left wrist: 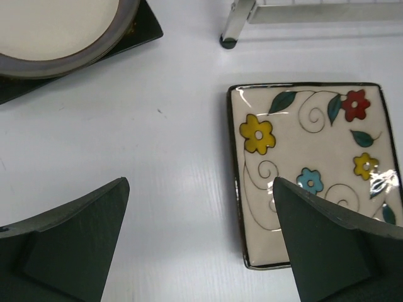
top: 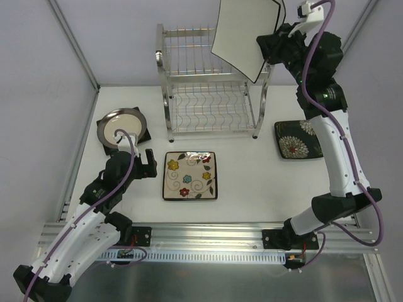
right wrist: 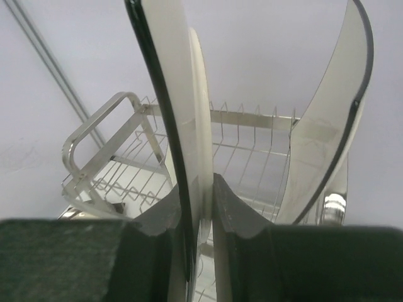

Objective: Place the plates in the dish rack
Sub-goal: Insert the plate into the dish rack

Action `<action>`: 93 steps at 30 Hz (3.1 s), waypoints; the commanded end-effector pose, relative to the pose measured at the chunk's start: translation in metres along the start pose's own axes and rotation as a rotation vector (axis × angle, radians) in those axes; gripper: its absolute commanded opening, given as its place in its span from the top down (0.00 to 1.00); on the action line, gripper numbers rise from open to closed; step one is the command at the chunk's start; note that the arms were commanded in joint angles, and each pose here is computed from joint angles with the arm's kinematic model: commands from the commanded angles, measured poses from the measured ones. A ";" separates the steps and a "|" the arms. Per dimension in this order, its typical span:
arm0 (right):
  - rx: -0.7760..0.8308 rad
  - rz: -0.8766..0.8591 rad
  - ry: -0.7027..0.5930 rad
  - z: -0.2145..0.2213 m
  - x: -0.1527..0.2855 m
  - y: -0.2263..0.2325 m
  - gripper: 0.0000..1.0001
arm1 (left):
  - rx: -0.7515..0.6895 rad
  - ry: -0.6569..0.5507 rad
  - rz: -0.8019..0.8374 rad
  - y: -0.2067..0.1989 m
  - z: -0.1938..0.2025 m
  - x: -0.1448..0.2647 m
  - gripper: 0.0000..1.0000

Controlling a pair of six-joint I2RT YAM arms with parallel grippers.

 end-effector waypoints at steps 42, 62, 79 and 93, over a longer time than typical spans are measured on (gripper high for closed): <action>0.265 0.438 -0.635 -0.102 -0.039 -0.021 0.99 | -0.078 -0.010 -0.128 0.022 -0.001 -0.015 0.01; 0.270 0.474 -0.500 -0.057 -0.070 -0.029 0.99 | -0.075 -0.019 -0.120 0.021 -0.002 -0.013 0.01; 0.178 0.459 -0.346 0.002 -0.069 -0.026 1.00 | -0.075 -0.016 -0.112 0.021 -0.002 -0.014 0.01; 0.107 0.447 -0.218 0.033 -0.058 -0.019 0.79 | -0.073 -0.014 -0.103 0.020 -0.001 -0.014 0.01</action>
Point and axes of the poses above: each gripper's point midway between its finger pads, its own x axis back along the fingers, its own y axis along the line the jaws close on, z = x × y, the point moved 6 cm from there along x, back along the fingers, and after that the axes turned 5 degrees about x, right-handed, at the moved point
